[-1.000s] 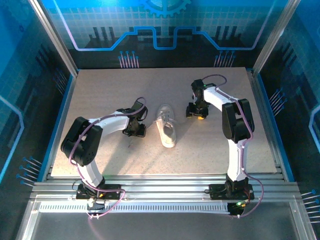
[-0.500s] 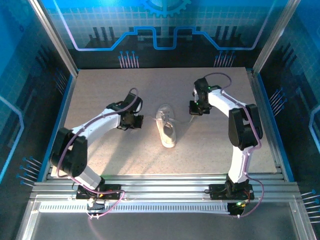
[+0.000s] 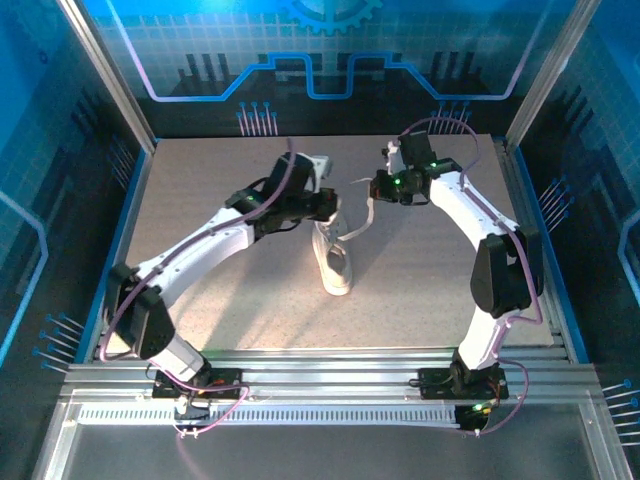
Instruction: Tie the shoes
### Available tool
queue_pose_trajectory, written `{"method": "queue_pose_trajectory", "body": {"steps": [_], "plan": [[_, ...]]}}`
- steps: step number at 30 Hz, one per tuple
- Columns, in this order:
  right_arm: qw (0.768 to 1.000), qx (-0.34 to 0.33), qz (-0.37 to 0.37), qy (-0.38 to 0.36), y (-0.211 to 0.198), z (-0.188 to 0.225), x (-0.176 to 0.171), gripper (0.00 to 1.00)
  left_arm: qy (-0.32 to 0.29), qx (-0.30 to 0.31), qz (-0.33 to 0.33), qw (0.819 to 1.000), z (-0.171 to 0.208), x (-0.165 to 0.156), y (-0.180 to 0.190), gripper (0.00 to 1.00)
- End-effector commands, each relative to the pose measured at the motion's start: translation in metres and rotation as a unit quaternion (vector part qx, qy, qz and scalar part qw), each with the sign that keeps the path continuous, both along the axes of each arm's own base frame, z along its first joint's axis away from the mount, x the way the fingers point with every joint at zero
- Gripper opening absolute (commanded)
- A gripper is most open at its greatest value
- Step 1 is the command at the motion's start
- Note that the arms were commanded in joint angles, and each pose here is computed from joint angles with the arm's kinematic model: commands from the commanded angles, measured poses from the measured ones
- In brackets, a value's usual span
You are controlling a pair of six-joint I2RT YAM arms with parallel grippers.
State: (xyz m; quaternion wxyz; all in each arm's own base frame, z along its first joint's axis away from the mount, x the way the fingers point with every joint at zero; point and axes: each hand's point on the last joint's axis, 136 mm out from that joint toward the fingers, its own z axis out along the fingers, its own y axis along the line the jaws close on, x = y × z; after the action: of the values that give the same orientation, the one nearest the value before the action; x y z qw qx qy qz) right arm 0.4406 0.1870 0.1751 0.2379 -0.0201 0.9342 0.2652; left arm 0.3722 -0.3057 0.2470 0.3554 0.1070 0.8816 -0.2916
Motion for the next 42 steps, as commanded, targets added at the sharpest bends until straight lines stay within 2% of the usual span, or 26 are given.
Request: {"method": "queue_pose_trajectory", "body": {"steps": [1,5,10,12,14,16,20,23,27,31,33,36,42], "plan": [[0.999,0.052,0.008,0.009,0.015,0.012,0.009,0.00,-0.036,-0.047,-0.040,0.997,0.008,0.013,-0.054,0.00],[0.998,0.058,0.002,0.029,0.014,0.006,0.010,0.00,-0.024,-0.027,-0.076,0.996,-0.033,0.021,-0.087,0.00],[0.997,0.054,-0.006,0.048,0.009,-0.003,0.008,0.00,-0.016,0.005,-0.108,0.994,-0.076,0.020,-0.095,0.02],[0.997,0.054,-0.007,0.051,0.008,-0.003,0.007,0.00,-0.009,0.020,-0.113,0.993,-0.091,0.020,-0.093,0.10],[0.997,0.052,-0.006,0.052,0.008,-0.003,0.007,0.00,-0.004,0.033,-0.118,0.992,-0.096,0.019,-0.092,0.28],[0.997,0.050,-0.007,0.051,0.007,-0.003,0.006,0.00,-0.010,0.034,-0.124,0.992,-0.088,0.018,-0.090,0.41],[0.998,0.049,-0.007,0.050,0.007,-0.003,0.007,0.00,-0.041,0.035,-0.146,0.988,-0.063,0.012,-0.083,0.54],[0.997,0.052,-0.005,0.050,0.009,-0.003,0.007,0.00,-0.049,0.032,-0.141,0.988,-0.050,0.013,-0.064,0.57],[0.998,0.055,0.000,0.042,0.010,0.003,0.006,0.00,-0.055,-0.010,-0.144,0.988,-0.042,0.014,-0.033,0.56],[0.997,0.068,0.019,0.027,0.017,0.015,0.002,0.00,-0.117,-0.044,-0.189,0.974,-0.054,0.007,-0.009,0.58],[0.997,0.072,0.028,0.019,0.020,0.020,-0.001,0.00,-0.144,-0.040,-0.184,0.972,-0.061,0.009,-0.001,0.61],[0.996,0.077,0.035,0.008,0.026,0.028,-0.006,0.00,-0.164,-0.029,-0.188,0.968,-0.072,0.013,0.000,0.66],[0.994,0.091,0.052,-0.007,0.043,0.039,-0.016,0.00,-0.260,-0.052,-0.237,0.935,-0.079,0.012,-0.014,0.69]]}}
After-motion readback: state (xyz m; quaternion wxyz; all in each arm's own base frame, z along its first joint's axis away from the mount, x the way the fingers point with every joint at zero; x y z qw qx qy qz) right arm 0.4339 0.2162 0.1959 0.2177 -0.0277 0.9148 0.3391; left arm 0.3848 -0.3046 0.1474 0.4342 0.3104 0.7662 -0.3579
